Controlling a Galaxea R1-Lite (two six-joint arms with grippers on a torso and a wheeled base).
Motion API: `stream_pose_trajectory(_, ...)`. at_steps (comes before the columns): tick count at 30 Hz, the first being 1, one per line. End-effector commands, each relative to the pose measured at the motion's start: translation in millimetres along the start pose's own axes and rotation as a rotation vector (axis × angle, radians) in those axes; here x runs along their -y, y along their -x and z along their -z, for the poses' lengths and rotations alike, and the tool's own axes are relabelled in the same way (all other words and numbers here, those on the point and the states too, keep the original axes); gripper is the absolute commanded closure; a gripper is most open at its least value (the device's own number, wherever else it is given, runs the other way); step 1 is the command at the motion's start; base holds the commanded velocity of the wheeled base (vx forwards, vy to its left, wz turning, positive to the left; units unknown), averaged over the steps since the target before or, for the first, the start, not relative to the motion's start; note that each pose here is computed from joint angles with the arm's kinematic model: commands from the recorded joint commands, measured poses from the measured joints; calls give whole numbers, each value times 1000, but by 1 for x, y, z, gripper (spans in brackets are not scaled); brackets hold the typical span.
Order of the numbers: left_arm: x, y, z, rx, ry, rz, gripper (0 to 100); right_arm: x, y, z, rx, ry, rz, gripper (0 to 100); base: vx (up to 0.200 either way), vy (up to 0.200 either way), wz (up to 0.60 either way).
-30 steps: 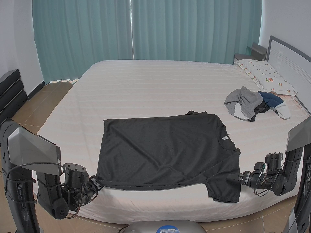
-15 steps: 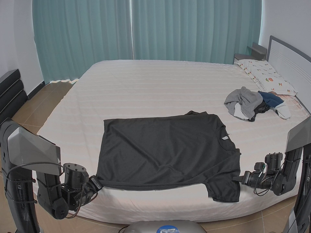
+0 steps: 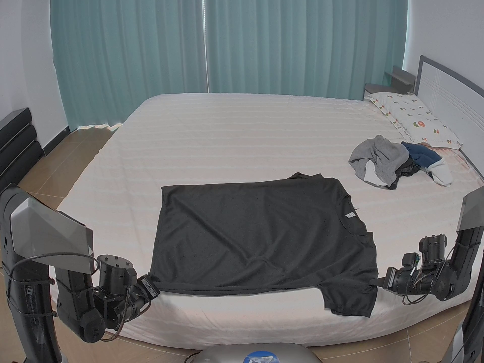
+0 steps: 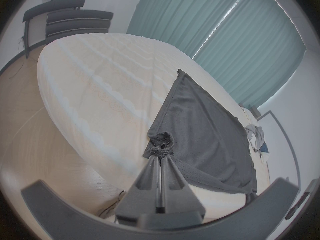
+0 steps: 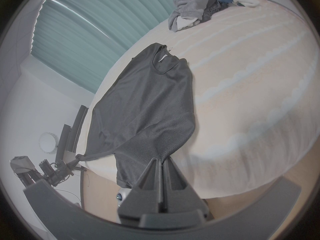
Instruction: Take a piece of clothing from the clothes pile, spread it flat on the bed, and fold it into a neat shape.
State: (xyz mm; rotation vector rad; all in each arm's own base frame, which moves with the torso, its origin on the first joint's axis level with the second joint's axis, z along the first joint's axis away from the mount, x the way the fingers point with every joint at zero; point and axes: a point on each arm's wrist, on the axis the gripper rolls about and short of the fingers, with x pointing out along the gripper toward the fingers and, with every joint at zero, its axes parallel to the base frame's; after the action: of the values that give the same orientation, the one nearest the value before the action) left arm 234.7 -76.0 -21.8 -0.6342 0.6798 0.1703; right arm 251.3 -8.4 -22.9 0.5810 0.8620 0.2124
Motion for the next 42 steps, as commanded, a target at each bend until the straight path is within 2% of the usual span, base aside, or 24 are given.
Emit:
stream_pose_trajectory(1, -3, 6, -1, 1, -42, -10, 100, -1, 12, 6, 6, 24, 32, 100, 0, 0, 0)
stream_pose_trajectory(5, -4, 15, -5, 23, -52, 3, 100, -2, 19, 14, 0, 32, 46, 100, 0, 0, 0)
stream_pose_trajectory(10, -9, 27, -3, 6, -138, -13, 100, -6, 34, 26, 15, 44, 41, 100, 0, 0, 0)
stream_pose_trajectory(13, -12, 29, -1, -4, -160, -23, 100, -6, 39, 33, 8, 39, 45, 100, 0, 0, 0)
stream_pose_trajectory(19, -17, 35, 5, -38, -215, -46, 100, -1, 43, 34, 9, 31, 64, 100, 0, 0, 0)
stream_pose_trajectory(24, -19, 35, 7, -41, -225, -61, 100, 1, 53, 38, -42, 73, 97, 100, 0, 0, 0)
stream_pose_trajectory(29, -17, 36, 15, -75, -254, -68, 100, 6, 63, 36, -34, 88, 126, 100, 0, 0, 0)
stream_pose_trajectory(34, -23, 34, 27, -120, -302, -149, 100, 10, 65, 38, -49, 69, 141, 100, 0, 0, 0)
stream_pose_trajectory(38, -26, 32, 30, -104, -323, -198, 100, 11, 67, 45, -112, 86, 152, 100, 0, 0, 0)
stream_pose_trajectory(42, -27, 32, 30, -95, -345, -221, 100, 10, 69, 46, -125, 112, 154, 100, 0, 0, 0)
